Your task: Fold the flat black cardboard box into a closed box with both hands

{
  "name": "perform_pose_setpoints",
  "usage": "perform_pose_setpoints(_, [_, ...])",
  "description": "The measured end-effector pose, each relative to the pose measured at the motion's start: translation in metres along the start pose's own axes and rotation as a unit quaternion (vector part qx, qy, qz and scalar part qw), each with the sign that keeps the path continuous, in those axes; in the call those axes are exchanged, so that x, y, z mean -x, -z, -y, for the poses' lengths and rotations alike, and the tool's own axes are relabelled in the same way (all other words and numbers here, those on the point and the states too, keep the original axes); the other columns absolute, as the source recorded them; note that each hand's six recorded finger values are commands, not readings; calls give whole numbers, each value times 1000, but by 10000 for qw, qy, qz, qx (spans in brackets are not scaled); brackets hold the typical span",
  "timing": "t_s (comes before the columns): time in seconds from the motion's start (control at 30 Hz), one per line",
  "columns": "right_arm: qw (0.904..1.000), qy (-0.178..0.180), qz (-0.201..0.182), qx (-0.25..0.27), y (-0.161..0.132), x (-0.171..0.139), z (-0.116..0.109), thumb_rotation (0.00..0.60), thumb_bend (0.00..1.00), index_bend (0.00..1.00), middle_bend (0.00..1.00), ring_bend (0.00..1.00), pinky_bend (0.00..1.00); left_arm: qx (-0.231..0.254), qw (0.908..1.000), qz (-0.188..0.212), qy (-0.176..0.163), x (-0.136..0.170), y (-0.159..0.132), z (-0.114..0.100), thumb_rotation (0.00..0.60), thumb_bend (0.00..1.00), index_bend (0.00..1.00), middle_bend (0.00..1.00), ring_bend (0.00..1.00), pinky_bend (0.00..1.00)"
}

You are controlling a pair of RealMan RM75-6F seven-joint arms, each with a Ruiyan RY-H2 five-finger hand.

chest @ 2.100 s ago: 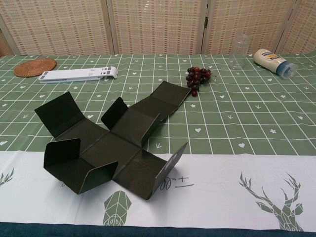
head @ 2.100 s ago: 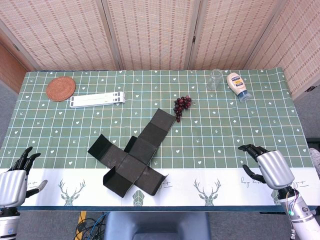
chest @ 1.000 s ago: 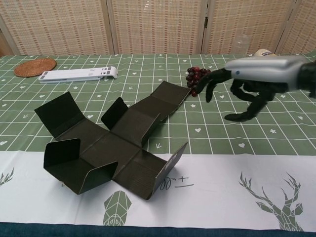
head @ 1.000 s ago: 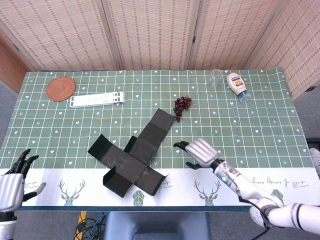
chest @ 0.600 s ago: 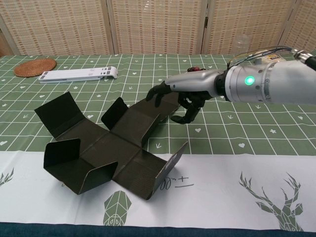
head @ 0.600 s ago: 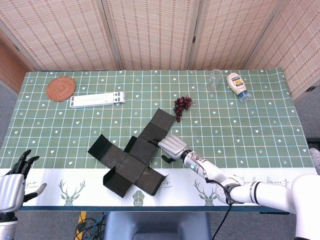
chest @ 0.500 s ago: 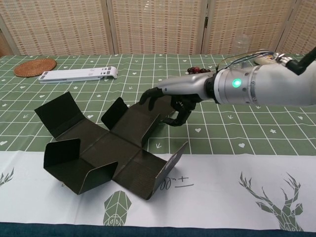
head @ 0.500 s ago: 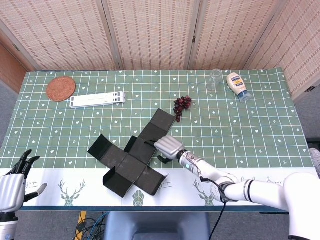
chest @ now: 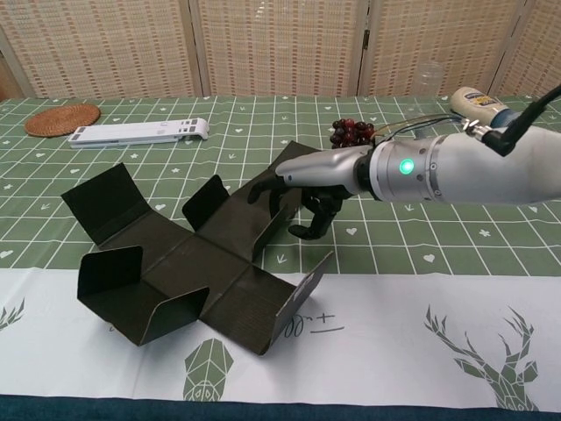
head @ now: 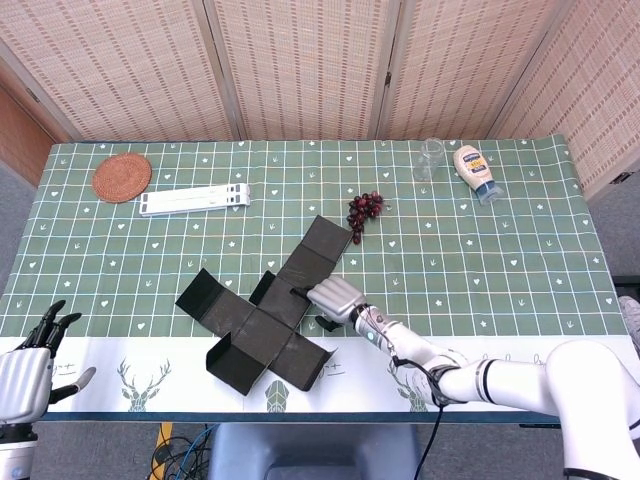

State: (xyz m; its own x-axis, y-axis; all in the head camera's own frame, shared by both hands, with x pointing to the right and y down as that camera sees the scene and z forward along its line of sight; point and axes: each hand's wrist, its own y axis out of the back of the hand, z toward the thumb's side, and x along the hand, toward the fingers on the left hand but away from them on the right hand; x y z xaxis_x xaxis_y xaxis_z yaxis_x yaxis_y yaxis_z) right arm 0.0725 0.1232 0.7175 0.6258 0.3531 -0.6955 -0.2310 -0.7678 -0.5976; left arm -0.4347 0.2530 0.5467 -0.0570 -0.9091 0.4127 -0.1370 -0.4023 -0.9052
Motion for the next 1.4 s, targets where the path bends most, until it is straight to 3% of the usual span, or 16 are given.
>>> perform_pose_setpoints(0.53, [9963,320,233,-758,-22,10,-3,600,526,366,469,853,1000,76,10000,-36,33,4,8,-1,600,143,200,104,246,524])
perform_pose_setpoints(0.83, [9933,271,611,-947,-25,2,2,600,527,381,490,868,1000,120,9999,-34,77,6,11,1,600,143,200,104,236,524])
perform_pose_setpoints(1.03, [9905,427,1018,-825,-21,-9,0,600,568,381,492,872,1000,145,9999,-9,82,5,12,2,600,144,199,104,234,524])
perform_pose_setpoints(1.17, [9889,614,1289,-418,-20,-16,-3,600,572,381,492,873,1000,154,9998,8,101,4,11,4,600,144,198,104,234,524])
perform_pose_setpoints(1.4, [9875,737,1387,105,-32,-9,-1,600,573,381,491,873,1000,164,9998,31,110,3,8,5,600,144,185,104,234,524])
